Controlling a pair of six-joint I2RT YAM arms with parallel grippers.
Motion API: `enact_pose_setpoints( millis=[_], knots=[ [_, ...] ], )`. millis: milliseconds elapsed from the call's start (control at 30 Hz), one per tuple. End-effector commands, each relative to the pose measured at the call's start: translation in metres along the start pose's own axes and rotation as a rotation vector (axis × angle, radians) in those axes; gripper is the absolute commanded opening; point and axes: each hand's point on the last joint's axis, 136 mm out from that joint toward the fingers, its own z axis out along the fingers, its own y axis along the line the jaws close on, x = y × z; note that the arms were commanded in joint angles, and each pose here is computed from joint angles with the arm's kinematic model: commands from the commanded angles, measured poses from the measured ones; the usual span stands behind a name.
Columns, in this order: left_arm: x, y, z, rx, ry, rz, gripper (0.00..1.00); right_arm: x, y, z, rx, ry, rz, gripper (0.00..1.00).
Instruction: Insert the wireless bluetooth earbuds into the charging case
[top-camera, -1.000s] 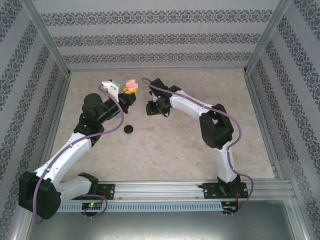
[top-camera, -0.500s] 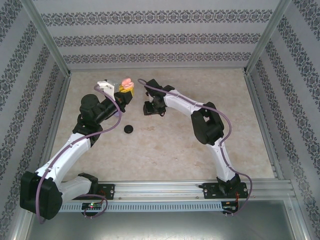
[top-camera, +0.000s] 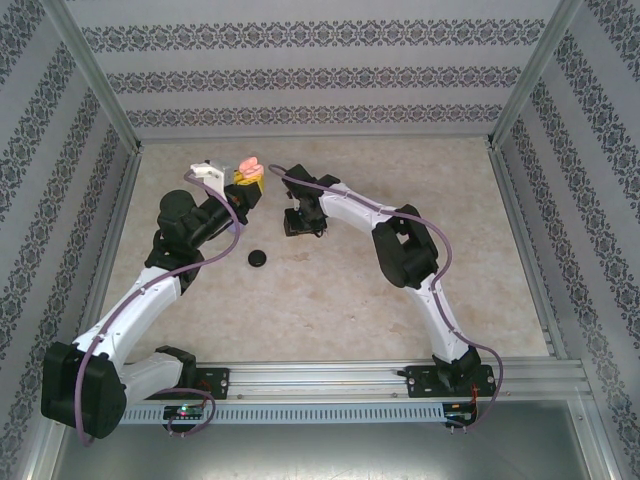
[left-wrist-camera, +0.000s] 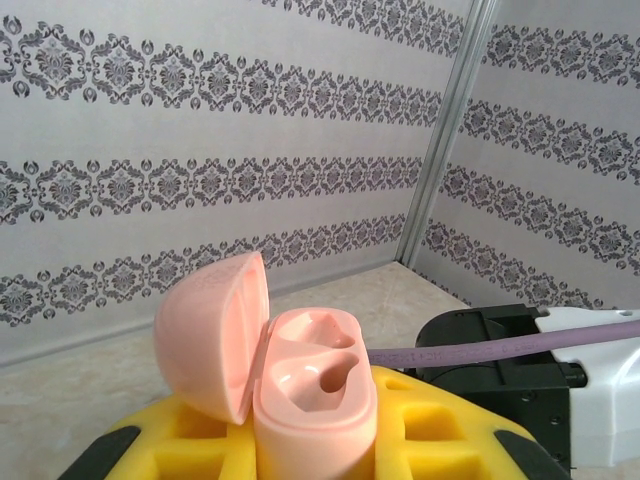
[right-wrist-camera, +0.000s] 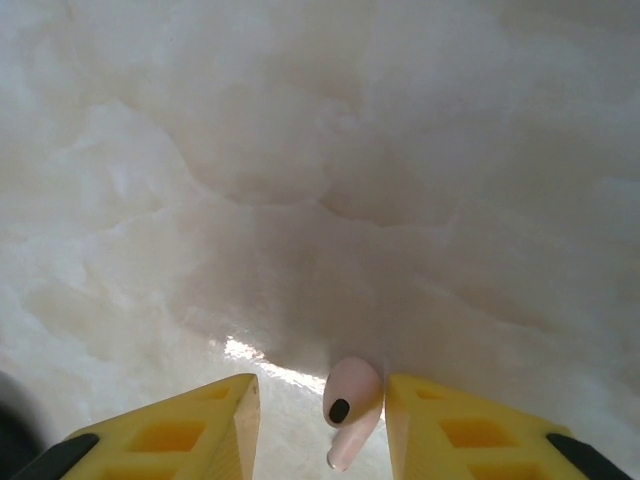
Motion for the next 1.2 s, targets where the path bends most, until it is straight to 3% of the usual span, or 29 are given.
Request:
enact_pose_setpoints(
  millis=[0,533,833,1167],
  knots=[
    [-0.012,0.0,-0.002,0.018,-0.053,0.002,0.0,0.001,-0.006,0.006,0.066,0.004,0.001,0.37],
    [-0.011,0.003,-0.003,0.012,-0.064,-0.008,0.0,0.003,-0.024,0.003,0.236,0.005,0.134,0.33],
    [-0.01,0.003,-0.001,0.017,-0.068,-0.019,0.0,0.004,-0.017,0.007,0.239,0.016,0.144,0.33],
    [-0.012,0.003,-0.001,0.018,-0.069,-0.024,0.0,0.009,-0.012,0.01,0.226,0.044,0.078,0.15]
  ],
)
